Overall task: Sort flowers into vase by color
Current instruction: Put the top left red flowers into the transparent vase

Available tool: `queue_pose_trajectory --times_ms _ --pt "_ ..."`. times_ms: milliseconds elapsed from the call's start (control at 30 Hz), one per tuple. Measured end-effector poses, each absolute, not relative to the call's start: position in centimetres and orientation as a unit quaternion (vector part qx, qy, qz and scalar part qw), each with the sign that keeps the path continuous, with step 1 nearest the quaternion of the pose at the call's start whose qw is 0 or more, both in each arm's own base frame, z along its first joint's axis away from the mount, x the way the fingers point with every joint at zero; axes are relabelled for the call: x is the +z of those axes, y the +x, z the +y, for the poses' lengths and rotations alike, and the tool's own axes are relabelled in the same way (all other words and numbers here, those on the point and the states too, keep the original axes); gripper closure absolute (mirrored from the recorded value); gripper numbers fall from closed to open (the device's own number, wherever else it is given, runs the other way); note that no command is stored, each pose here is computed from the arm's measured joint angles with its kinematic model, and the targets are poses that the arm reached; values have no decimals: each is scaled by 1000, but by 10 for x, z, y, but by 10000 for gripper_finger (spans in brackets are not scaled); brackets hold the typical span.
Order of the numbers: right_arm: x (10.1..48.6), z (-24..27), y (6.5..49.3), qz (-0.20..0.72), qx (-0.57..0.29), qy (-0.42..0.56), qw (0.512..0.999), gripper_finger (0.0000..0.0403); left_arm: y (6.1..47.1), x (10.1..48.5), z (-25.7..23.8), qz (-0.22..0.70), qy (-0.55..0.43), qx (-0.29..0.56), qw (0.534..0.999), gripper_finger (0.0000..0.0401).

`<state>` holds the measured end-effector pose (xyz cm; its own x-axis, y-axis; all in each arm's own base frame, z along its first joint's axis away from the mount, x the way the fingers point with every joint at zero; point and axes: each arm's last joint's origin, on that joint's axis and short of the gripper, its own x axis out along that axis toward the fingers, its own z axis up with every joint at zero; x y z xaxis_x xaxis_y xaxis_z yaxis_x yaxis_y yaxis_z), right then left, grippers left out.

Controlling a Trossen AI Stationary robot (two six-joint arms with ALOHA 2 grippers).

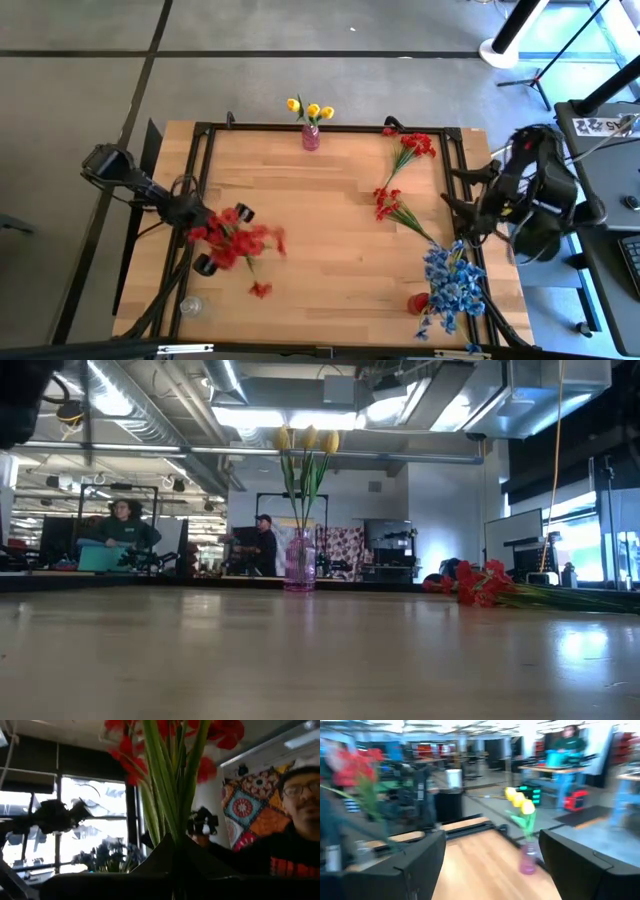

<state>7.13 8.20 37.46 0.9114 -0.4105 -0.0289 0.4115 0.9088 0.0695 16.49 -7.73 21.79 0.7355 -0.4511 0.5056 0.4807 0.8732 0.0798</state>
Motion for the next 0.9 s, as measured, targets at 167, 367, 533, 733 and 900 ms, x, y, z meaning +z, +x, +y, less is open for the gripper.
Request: queue_pose_trajectory --times_ms 167,367,533,733,900 --pt "367 100 107 32 -278 10 960 82 160 218 -77 -259 -46 -250 932 391" --pt "366 120 169 82 -281 -8 956 82 163 215 -75 -233 -68 -233 942 391" --pt "374 122 226 67 -189 -17 980 82 171 223 -73 -242 -71 -184 950 391" --pt "380 112 267 -7 -79 -28 996 82 197 250 -68 -240 -51 -91 965 391" --pt "374 103 291 -36 -24 -28 999 82 214 268 -58 -250 -47 -35 966 391"
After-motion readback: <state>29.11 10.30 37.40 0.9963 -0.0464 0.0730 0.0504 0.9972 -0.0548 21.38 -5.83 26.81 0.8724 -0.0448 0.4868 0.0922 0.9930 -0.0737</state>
